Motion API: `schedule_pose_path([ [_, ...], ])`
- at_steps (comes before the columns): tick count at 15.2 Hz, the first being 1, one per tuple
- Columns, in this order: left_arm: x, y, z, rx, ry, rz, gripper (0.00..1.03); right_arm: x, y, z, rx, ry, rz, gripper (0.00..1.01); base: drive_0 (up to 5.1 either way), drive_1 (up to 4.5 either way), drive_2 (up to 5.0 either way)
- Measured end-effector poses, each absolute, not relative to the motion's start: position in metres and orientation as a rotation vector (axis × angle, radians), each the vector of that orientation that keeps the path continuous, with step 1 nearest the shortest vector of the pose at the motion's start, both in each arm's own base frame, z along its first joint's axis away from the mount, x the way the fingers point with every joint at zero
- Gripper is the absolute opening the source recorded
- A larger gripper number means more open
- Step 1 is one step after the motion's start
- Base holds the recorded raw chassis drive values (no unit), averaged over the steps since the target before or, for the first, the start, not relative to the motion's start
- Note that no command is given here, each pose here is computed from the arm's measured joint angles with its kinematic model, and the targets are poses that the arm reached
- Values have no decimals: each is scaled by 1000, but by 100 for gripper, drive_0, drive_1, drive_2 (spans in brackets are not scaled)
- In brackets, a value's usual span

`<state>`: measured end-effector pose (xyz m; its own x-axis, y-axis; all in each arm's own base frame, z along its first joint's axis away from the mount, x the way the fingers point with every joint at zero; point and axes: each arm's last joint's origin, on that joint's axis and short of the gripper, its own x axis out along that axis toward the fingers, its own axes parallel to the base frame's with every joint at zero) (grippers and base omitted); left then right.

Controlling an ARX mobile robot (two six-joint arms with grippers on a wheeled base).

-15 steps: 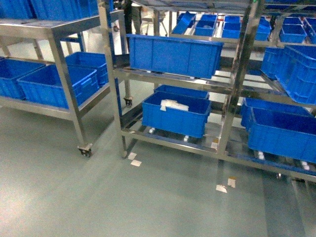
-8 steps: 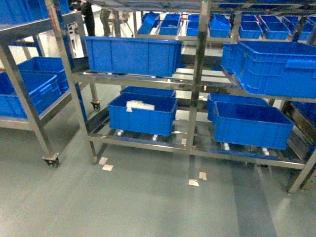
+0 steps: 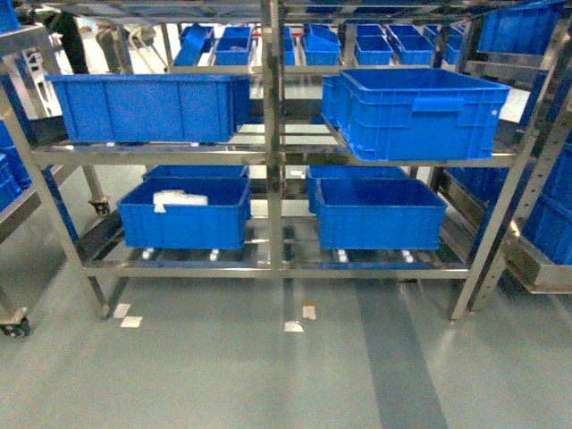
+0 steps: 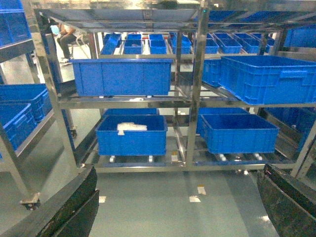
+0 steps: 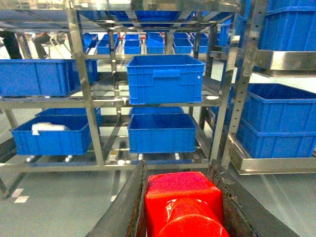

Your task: Pick red block from blue box to shelf

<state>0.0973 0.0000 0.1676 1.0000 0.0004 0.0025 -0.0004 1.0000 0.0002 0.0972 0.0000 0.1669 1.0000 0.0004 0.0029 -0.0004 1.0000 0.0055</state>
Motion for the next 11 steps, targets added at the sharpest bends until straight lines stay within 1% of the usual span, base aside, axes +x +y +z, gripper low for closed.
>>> schedule_pose_path([
  [2,97,0,168,0,-2,0,98,97,0,167,6,-3,0,28,-92,-92,-92],
  [5,97,0,168,0,-3,-2,98,97,0,167,6,-2,0,28,-1,35,-37],
  [8,97,0,168,0,-4,2,98,97,0,167,6,-3,1,28,325,100,-474],
  [11,97,0,168,0,-2,0,98,97,0,167,6,-3,0,28,11,400,-379],
])
